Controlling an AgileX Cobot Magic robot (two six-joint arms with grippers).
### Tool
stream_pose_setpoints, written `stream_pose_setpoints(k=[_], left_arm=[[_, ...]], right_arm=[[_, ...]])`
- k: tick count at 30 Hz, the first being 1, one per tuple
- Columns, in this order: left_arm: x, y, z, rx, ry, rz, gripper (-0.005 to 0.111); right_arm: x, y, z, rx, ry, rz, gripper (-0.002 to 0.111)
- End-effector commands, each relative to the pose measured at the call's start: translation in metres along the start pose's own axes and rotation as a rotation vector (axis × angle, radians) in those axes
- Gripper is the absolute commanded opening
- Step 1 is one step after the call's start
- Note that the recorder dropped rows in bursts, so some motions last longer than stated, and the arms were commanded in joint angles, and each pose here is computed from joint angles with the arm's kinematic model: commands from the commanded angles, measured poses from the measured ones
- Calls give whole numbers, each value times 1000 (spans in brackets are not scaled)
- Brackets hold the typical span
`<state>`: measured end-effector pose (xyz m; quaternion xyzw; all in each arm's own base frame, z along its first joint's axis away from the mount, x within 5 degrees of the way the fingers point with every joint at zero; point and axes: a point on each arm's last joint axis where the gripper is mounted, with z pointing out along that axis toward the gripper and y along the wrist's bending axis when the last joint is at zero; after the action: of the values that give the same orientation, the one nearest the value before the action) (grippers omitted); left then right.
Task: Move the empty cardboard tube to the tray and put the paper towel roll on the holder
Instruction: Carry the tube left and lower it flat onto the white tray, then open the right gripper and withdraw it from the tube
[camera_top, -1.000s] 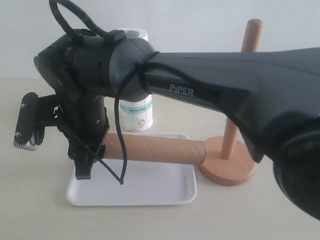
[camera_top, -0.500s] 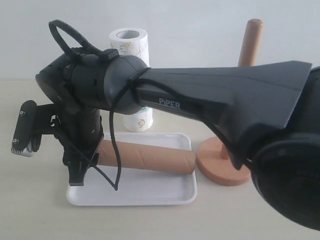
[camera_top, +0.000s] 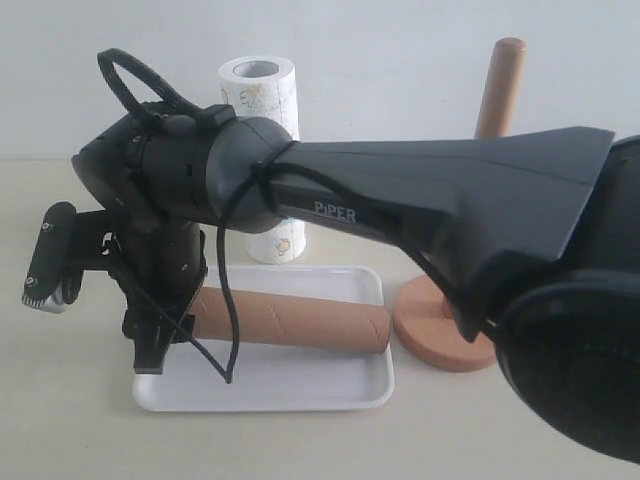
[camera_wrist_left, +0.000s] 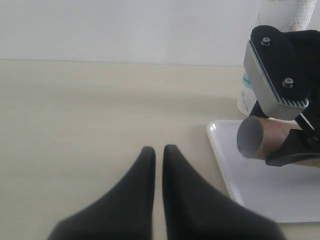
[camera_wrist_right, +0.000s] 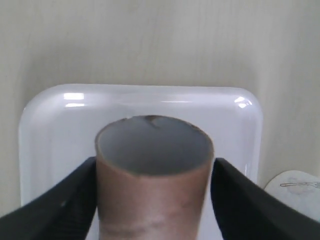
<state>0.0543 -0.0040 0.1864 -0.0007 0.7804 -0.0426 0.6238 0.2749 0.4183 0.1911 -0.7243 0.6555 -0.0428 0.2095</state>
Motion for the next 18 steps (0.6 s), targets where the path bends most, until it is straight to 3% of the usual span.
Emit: stream_pose_setpoints(k=[1, 9, 14, 16, 18], left_arm=[[1, 0, 0, 2, -1, -7, 5], [1, 0, 0, 2, -1, -7, 5], [1, 0, 0, 2, -1, -7, 5], [1, 0, 0, 2, -1, -7, 5], [1, 0, 0, 2, -1, -7, 5]], right_arm=[[-2, -1, -3, 7, -11, 43, 70], [-1, -2, -7, 7, -2, 75, 70], [-1, -13, -34, 47, 18, 158, 69], [0, -17, -49, 55, 29, 203, 62], [0, -20, -68, 58, 26, 249, 48]])
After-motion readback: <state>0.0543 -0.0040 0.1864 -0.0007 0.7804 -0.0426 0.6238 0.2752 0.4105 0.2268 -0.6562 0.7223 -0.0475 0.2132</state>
